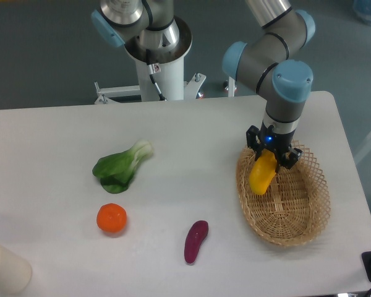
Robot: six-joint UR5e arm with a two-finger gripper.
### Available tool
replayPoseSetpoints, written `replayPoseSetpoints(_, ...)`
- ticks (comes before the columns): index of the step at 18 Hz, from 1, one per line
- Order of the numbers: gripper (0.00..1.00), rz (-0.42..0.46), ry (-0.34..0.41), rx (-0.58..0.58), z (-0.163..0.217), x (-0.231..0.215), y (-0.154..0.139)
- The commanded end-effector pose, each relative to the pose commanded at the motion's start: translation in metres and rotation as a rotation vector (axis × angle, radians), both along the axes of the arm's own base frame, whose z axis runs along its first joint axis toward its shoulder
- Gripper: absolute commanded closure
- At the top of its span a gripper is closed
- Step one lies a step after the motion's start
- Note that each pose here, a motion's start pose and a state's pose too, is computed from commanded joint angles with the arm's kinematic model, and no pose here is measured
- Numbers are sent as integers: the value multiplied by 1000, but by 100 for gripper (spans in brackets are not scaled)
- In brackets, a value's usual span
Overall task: Place the mango in the basket
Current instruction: 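Lower the mango into the basket and open the gripper, then hold the open gripper just above the mango in the basket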
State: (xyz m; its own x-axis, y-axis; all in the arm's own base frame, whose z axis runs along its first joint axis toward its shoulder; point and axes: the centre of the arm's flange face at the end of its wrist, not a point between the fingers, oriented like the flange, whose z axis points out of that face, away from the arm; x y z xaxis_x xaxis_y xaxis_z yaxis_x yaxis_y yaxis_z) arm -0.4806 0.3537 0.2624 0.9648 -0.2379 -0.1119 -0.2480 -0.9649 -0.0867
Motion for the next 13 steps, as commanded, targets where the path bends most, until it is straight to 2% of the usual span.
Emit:
replayPoseSetpoints(3, 1, -1, 9, 3, 5, -1, 0)
replayPoseSetpoints(13, 0, 4, 46, 27, 30, -14, 2)
